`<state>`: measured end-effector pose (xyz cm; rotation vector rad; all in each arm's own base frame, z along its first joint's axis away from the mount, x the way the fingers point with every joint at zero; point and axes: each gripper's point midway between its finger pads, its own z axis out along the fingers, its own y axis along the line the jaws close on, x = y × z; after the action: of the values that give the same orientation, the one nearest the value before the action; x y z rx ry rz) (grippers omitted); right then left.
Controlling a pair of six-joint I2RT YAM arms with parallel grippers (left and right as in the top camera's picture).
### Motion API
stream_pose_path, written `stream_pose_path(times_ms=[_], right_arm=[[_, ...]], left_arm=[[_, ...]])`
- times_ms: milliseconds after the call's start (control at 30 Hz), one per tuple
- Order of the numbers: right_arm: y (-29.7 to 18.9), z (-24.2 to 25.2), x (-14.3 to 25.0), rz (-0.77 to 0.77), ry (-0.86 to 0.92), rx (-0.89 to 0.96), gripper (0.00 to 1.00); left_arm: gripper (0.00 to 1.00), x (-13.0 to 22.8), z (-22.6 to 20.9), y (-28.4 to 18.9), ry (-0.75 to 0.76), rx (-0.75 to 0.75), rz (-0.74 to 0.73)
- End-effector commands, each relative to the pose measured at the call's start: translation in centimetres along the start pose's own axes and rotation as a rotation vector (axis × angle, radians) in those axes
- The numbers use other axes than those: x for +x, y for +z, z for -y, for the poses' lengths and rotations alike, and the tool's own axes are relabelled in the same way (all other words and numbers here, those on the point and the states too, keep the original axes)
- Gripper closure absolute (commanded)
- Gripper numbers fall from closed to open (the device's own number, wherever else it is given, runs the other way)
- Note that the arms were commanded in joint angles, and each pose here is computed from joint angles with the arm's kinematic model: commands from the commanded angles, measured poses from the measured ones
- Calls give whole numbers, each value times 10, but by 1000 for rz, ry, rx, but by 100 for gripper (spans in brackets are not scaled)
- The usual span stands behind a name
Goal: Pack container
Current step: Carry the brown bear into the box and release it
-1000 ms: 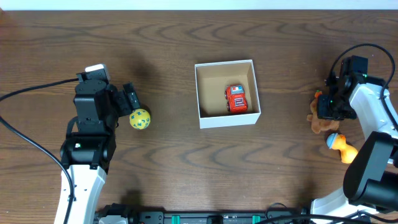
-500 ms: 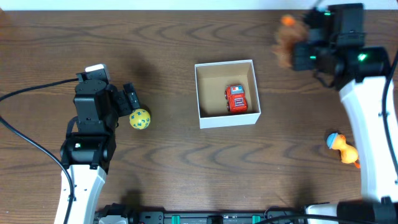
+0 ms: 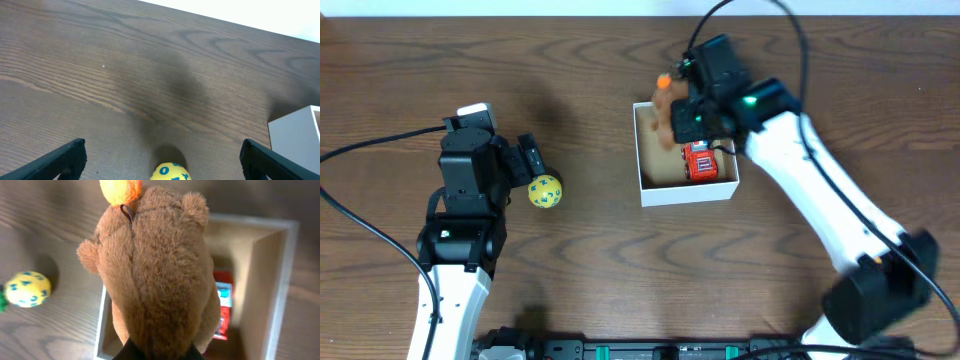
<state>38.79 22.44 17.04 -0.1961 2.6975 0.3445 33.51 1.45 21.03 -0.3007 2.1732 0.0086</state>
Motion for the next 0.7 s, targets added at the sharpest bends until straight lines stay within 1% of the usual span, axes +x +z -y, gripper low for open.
stream_pose_path(times_ms=[0, 167, 233, 267, 300, 333, 367, 433, 467, 500, 567, 667], right_arm=[[29, 0, 14, -75, 53, 11, 99], [65, 2, 23, -135, 61, 17, 99], [74, 3, 24, -139, 56, 18, 96], [78, 3, 23, -139, 42, 17, 91], [82, 2, 23, -138, 28, 13, 79], [84, 2, 22, -134, 14, 11, 62], [84, 1, 20, -126, 4, 7, 53], [84, 0, 15, -108, -26, -1, 37], [82, -2, 12, -95, -40, -7, 25], [80, -2, 10, -88, -43, -10, 16], [71, -2, 2, -66, -49, -15, 11], [41, 0, -19, -3, -63, -22, 9]], left_arm=[[2, -11, -1, -5, -19, -7, 29], [2, -11, -1, -5, -19, -7, 29], [2, -11, -1, -5, -19, -7, 29], [2, -11, -1, -5, -19, -7, 29], [2, -11, -1, -5, -19, -7, 29], [2, -11, -1, -5, -18, -7, 29], [2, -11, -1, -5, -18, -7, 29], [2, -11, -1, -5, -19, -7, 29], [2, -11, -1, -5, -19, -7, 29], [2, -11, -1, -5, -19, -7, 29], [2, -11, -1, -5, -18, -7, 29], [2, -11, -1, -5, -18, -7, 29]])
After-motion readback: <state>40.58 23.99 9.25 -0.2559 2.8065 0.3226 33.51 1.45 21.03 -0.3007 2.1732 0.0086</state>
